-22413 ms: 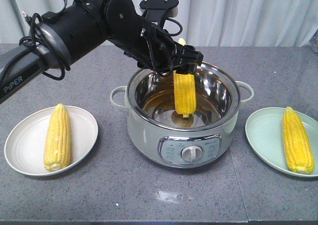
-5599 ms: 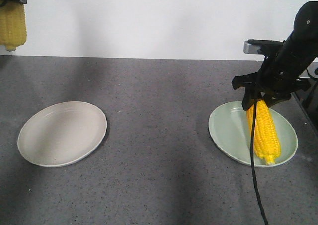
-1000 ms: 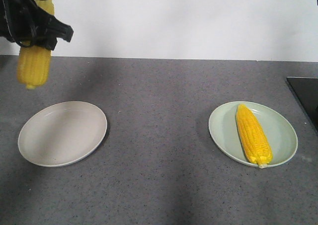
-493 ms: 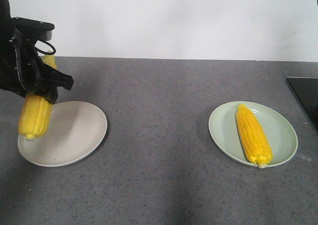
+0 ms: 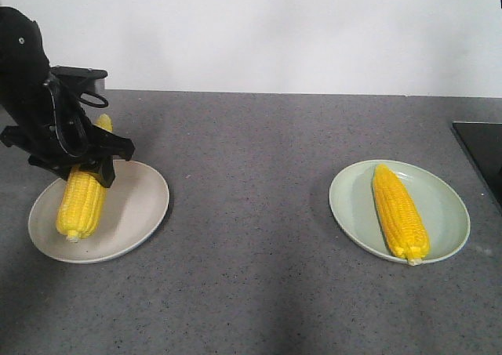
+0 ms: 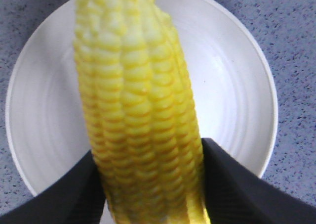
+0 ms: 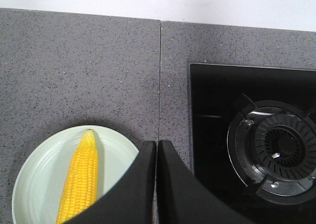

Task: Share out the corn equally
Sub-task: 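Lower the held corn cob with the left gripper toward the cream plate, then set the corn on the cream plate and open the left gripper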

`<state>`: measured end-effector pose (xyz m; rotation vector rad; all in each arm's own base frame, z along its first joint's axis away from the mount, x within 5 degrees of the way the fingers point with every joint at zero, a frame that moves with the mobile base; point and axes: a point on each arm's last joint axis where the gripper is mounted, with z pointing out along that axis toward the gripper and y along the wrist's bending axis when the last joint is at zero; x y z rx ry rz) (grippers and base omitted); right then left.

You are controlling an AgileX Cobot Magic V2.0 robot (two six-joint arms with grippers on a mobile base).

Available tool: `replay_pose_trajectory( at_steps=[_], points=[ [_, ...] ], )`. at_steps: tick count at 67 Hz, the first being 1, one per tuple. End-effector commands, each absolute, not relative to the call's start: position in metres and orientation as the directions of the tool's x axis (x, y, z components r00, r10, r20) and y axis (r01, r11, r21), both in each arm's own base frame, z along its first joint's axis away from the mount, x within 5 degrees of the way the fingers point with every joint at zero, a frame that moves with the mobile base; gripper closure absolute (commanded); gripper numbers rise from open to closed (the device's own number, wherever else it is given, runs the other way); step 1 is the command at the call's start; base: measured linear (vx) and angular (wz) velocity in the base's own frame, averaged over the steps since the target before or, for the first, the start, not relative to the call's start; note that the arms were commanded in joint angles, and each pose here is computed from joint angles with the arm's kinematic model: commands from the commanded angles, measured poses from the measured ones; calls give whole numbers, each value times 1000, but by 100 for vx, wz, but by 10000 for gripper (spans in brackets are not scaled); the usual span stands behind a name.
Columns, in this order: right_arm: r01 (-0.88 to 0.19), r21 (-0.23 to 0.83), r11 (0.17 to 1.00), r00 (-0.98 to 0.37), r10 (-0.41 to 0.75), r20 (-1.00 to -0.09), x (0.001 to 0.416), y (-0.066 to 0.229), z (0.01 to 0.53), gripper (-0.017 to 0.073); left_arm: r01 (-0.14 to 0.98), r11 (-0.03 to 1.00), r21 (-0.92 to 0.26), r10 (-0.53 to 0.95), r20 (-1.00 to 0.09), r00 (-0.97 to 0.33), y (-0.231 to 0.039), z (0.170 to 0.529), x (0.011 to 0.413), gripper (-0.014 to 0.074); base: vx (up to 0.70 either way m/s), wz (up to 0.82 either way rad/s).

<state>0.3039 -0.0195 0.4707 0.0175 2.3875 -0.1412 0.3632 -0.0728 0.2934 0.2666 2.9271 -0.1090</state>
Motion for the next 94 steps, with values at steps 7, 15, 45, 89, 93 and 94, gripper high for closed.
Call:
replay_pose_trajectory(
  at_steps=[7, 15, 45, 89, 93, 94],
  points=[
    [62, -105, 993, -698, -32, -715, 290, -21, 487, 568, 186, 980, -70, 164, -247, -955, -73, 306, 363, 433, 0, 0],
    [62, -105, 993, -698, -32, -715, 290, -21, 487, 568, 189, 980, -70, 168, -229, -959, -73, 300, 363, 426, 0, 0],
    [62, -105, 993, -698, -32, -715, 290, -21, 487, 568, 217, 975, -48, 205, -177, -963, -70, 285, 360, 408, 0, 0],
    [62, -105, 993, -698, -32, -715, 290, -21, 487, 568, 185, 978, -98, 173, -124, -977, -75, 265, 368, 251, 0, 0],
    [62, -105, 993, -698, -32, -715, 290, -21, 487, 568, 185, 978, -94, 173, -124, -977, -75, 265, 368, 230, 0, 0],
    [62, -105, 993, -698, -32, -715, 290, -21, 487, 568, 185, 978, -93, 173, -124, -977, -74, 265, 369, 225, 0, 0]
  ],
)
